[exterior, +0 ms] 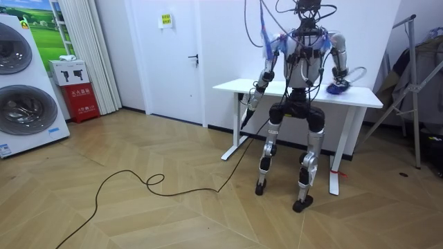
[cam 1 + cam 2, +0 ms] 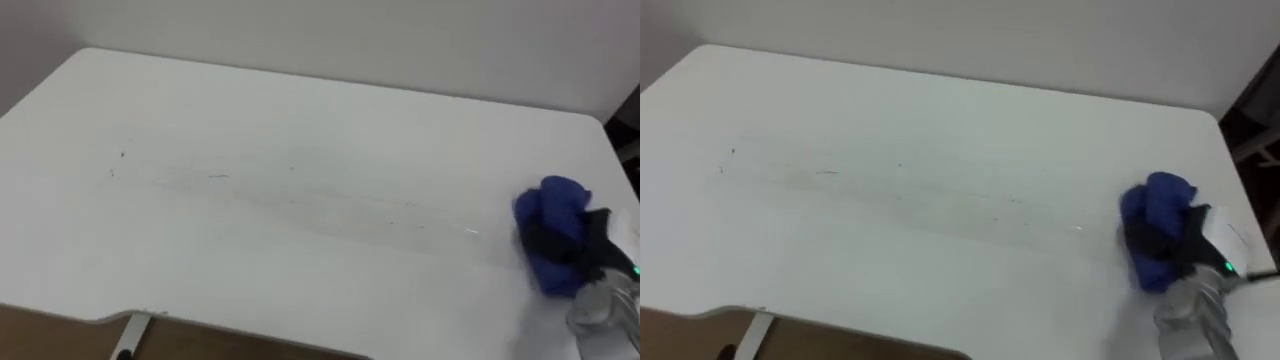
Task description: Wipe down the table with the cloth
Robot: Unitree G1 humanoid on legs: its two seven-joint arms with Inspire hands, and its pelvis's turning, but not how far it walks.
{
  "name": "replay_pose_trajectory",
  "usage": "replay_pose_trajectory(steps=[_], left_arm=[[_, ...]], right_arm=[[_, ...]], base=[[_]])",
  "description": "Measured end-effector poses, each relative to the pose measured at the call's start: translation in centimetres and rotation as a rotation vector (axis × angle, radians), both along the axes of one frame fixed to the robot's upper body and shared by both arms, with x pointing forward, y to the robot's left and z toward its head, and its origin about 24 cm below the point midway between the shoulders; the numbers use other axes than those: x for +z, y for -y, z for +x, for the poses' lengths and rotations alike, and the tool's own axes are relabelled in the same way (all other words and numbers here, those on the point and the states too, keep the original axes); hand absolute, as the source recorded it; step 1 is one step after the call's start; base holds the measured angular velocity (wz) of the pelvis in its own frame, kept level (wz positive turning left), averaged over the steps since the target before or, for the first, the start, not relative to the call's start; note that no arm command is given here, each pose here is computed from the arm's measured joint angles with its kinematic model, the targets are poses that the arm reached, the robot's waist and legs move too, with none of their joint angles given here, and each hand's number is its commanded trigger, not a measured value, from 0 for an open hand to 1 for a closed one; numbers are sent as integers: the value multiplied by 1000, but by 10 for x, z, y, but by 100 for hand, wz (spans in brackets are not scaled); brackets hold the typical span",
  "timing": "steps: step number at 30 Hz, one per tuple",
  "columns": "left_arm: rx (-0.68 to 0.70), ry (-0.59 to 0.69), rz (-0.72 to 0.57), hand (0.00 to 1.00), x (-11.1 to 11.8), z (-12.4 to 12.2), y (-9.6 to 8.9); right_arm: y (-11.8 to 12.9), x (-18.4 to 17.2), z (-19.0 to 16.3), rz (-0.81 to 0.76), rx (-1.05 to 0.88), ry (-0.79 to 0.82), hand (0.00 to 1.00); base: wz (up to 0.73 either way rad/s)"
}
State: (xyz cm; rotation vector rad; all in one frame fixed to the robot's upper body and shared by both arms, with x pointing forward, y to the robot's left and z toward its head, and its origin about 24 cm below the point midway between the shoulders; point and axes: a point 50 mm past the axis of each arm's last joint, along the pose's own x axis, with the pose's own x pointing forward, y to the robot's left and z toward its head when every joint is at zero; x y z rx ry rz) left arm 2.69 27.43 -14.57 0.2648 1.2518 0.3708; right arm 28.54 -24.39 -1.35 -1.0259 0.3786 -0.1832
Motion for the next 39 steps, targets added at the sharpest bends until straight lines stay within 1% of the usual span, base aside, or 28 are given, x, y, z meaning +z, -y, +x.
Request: replay_pose_trajectory(steps=[3, 5, 6, 7, 8, 10, 12, 13, 14, 15, 16, 18, 20, 23, 25, 28, 32, 34, 36, 37, 39], left_arm=[[25, -61, -29, 0, -3, -12, 0], [45, -107, -41, 0, -3, -28, 0], [58, -136, -45, 0, -3, -39, -1], [65, -146, -45, 0, -3, -44, -1], [82, -160, -41, 0, -2, -53, -3], [103, -166, -35, 0, 0, -60, -4], [114, -181, -33, 0, 1, -69, -4], [122, -181, -28, 0, 1, -71, -5], [130, -174, -17, 0, 3, -72, -8], [113, -153, -3, 0, 3, -68, -10], [109, -140, 1, 0, 4, -66, -11], [100, -93, 22, 0, 6, -55, -15], [84, -48, 39, 0, 9, -45, -18], [67, -8, 66, 0, 12, -36, -20], [60, -7, 60, 0, 11, -34, -18], [34, -12, 42, 0, 8, -30, -12], [17, -42, 19, 0, 3, -32, -3], [27, -57, 11, 0, 2, -34, -1], [31, -60, -7, 0, 0, -32, 2], [31, -62, -11, 0, 0, -32, 3], [26, -67, -25, 0, -1, -32, 4]], right_arm=[[-35, 32, 31, 4, 163, 91, 100], [-42, 41, 38, 9, 205, 120, 100], [-42, 40, 36, 10, 211, 118, 100], [-41, 36, 34, 7, 210, 108, 100], [-35, 23, 27, -4, 198, 62, 100], [-20, -9, 3, -12, 151, -53, 100], [-7, -23, -24, 6, 102, -1, 100], [-3, -27, -31, 7, 86, 1, 100], [8, -33, -46, 8, 34, 1, 100], [23, -39, -60, 7, -34, -2, 100], [30, -41, -67, 3, -70, -4, 100], [59, -47, -96, -24, -205, -28, 100], [75, -49, -112, -30, -283, -33, 100], [88, -51, -131, -37, -361, -46, 100], [91, -52, -137, -40, -382, -58, 100], [89, -53, -133, -29, -396, -69, 100], [82, -46, -111, -13, -387, -78, 100], [69, -42, -96, -10, -322, -77, 100], [46, -33, -76, -19, -184, -65, 100], [39, -31, -71, -26, -138, -65, 100], [16, -24, -57, -56, -2, -51, 100]], base=[[23], [48], [51], [54], [44], [35], [9], [0], [6], [0], [-10], [-12], [-8], [-11], [-19], [-26], [-27], [-25], [-15], [-9], [-5]])
